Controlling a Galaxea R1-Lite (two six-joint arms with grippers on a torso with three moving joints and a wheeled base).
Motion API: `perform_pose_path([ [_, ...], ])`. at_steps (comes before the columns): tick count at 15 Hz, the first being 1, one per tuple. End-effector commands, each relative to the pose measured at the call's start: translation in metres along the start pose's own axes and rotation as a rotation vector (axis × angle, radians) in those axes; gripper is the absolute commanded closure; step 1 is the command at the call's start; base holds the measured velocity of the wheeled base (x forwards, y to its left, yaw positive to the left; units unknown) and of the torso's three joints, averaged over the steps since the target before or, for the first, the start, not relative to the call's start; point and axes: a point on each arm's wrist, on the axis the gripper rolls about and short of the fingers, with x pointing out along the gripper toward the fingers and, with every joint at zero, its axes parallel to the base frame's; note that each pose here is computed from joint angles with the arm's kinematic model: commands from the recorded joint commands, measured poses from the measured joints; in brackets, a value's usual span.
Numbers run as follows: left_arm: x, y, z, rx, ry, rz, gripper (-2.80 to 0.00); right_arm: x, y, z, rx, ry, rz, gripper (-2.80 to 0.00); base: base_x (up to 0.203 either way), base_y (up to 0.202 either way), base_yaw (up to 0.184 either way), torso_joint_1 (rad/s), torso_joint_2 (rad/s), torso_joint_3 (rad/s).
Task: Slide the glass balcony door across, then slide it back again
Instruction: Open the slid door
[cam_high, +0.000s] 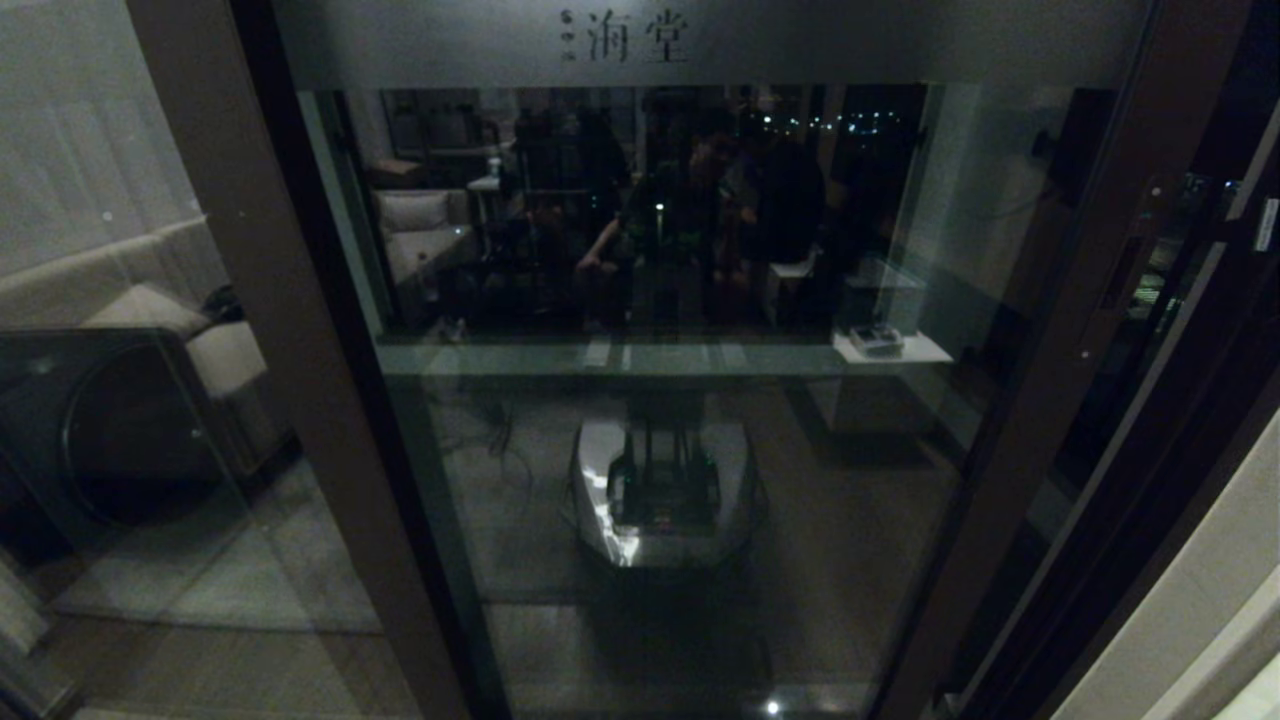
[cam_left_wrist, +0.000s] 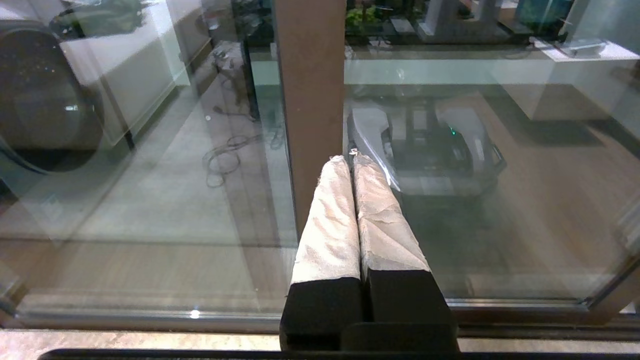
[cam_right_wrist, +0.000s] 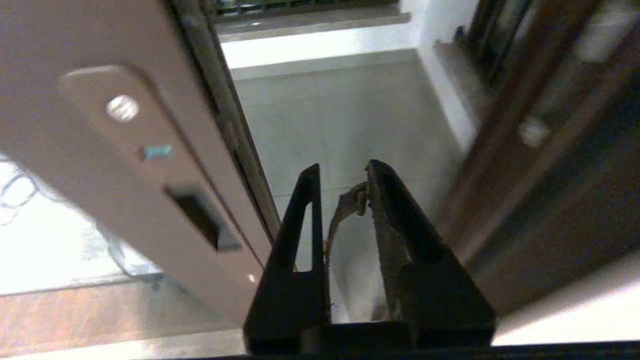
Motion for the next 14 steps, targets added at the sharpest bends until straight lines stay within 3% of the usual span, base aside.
perform_pose_path([
  [1, 0.0, 0.0, 0.0, 0.0, 0.0, 0.0, 0.0, 0.029, 0.008, -0.011, 0.026, 0.032, 0.046, 0.0, 0.0, 0.0, 0.0, 0.0, 0.0, 0.0],
  [9, 0.0, 0.0, 0.0, 0.0, 0.0, 0.0, 0.0, 0.062, 0.004, -0.018, 0.042, 0.009, 0.021, 0.0, 0.0, 0.0, 0.0, 0.0, 0.0, 0.0],
  [14, 0.0, 0.0, 0.0, 0.0, 0.0, 0.0, 0.0, 0.081, 0.031, -0.019, 0.03, 0.003, 0.036, 0.0, 0.0, 0.0, 0.0, 0.0, 0.0, 0.0],
])
